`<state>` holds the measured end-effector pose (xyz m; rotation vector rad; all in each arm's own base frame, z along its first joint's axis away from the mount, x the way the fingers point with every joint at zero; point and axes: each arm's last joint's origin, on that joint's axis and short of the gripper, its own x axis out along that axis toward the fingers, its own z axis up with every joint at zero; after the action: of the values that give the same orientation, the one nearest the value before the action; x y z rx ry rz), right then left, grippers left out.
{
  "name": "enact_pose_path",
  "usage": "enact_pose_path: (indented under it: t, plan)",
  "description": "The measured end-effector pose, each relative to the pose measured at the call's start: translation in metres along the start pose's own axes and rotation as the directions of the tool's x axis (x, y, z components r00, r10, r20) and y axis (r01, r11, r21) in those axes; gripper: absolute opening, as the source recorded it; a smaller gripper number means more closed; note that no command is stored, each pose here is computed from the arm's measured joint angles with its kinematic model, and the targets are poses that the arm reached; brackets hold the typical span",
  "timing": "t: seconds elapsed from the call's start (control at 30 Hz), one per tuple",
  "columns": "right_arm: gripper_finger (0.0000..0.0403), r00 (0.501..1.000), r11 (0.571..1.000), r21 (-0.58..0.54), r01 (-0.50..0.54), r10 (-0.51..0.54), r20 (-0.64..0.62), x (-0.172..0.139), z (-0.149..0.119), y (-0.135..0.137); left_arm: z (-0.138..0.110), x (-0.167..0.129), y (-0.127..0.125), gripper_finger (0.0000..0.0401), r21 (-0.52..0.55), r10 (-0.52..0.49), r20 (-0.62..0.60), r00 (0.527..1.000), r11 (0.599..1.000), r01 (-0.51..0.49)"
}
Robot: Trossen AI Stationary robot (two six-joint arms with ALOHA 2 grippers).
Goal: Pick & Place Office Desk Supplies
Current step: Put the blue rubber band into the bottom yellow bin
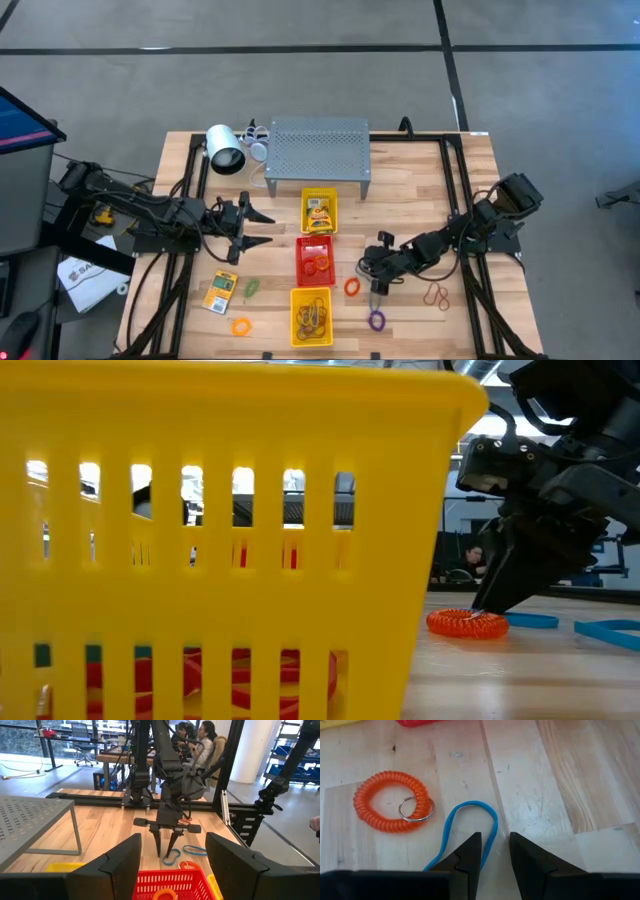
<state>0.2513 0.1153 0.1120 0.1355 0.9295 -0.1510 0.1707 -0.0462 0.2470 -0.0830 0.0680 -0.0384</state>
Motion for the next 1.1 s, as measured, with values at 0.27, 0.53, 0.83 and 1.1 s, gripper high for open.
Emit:
enact_pose_path:
  t: [0.27, 0.53, 0.83, 1.1]
  plan:
    - [0.0095, 1.0, 1.0, -0.004, -0.004, 0.004, -0.016, 0.004, -0.002, 0.001, 0.001, 0.0, 0.0, 0.0218, -0.002, -0.001, 0.006, 1.0, 1.0, 0.001]
    - [0.0046, 1.0, 1.0, 0.018, -0.003, 0.004, -0.03, 0.012, -0.006, 0.002, 0.001, 0.0, 0.0, 0.0218, -0.002, -0.001, 0.007, 1.0, 1.0, 0.001]
    - [0.0007, 0.999, 1.0, 0.013, -0.02, 0.02, -0.04, 0.012, -0.006, 0.002, 0.001, 0.0, 0.0, 0.0218, -0.009, -0.001, 0.007, 1.0, 1.0, 0.001]
    - [0.0002, 0.998, 0.997, -0.063, -0.038, 0.035, -0.046, 0.006, 0.007, 0.008, 0.001, 0.0, 0.0, 0.0218, -0.009, -0.001, 0.007, 1.0, 1.0, 0.001]
